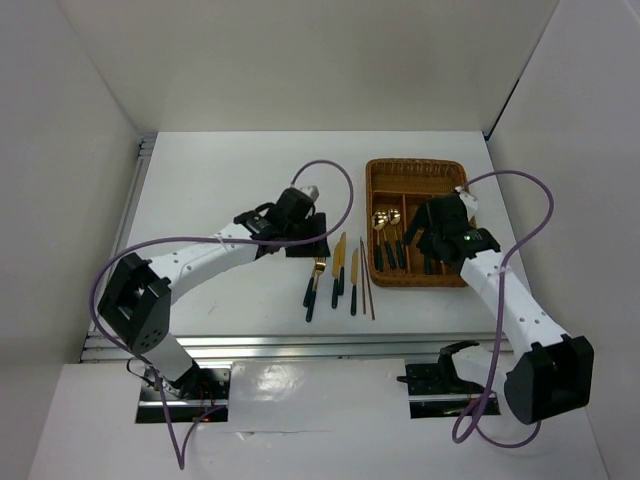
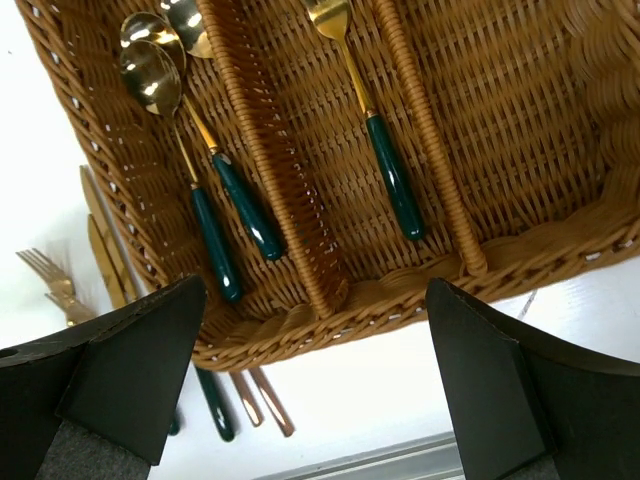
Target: Sort the eating utensils into containers
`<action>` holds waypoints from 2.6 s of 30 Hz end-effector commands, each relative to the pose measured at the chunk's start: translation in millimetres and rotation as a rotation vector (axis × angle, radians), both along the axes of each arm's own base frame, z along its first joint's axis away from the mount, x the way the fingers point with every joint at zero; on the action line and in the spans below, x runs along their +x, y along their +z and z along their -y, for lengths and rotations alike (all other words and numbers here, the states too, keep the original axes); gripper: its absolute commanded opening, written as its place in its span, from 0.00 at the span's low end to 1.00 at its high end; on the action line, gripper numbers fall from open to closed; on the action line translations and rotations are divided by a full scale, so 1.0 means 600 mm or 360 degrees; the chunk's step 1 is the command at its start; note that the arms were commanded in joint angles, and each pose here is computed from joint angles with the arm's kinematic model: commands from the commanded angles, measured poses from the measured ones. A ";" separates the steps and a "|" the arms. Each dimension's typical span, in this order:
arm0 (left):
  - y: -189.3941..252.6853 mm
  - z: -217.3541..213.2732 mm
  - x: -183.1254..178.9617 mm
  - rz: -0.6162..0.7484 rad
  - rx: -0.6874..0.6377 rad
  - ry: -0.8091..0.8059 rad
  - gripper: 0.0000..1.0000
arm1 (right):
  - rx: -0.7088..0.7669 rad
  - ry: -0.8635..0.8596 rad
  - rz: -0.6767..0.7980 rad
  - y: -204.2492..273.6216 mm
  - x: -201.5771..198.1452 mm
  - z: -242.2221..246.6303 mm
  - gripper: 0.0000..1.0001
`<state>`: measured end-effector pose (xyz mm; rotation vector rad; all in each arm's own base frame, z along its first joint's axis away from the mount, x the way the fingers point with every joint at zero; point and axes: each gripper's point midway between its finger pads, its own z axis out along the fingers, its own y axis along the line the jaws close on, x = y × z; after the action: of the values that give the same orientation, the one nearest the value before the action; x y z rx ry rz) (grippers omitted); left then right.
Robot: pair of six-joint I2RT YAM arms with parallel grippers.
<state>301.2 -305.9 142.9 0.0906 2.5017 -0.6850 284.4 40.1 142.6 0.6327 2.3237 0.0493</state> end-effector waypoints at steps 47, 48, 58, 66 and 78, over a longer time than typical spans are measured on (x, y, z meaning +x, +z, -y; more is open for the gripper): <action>-0.250 -0.103 -0.109 -0.0351 0.0774 -0.0116 0.14 | -0.0043 0.0411 -0.0235 -0.175 0.123 -0.139 0.31; -0.250 -0.106 -0.106 -0.0340 0.0787 -0.0106 0.11 | -0.0049 0.0428 -0.0256 -0.183 0.119 -0.145 0.31; -0.246 -0.169 -0.119 -0.0393 0.0696 0.0127 0.00 | -0.0082 0.0573 -0.0261 -0.189 0.123 -0.233 0.28; -0.206 -0.189 -0.105 -0.0330 0.0595 0.0199 0.00 | -0.0107 0.0732 -0.0329 -0.216 0.082 -0.302 0.23; -0.064 -0.161 -0.044 -0.0078 0.0392 0.0209 0.00 | -0.0140 0.0690 -0.0379 -0.201 0.038 -0.280 0.57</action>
<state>259.7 -202.5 66.7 -0.0152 2.6850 -0.2639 337.6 209.4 28.6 0.1127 2.5499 0.0735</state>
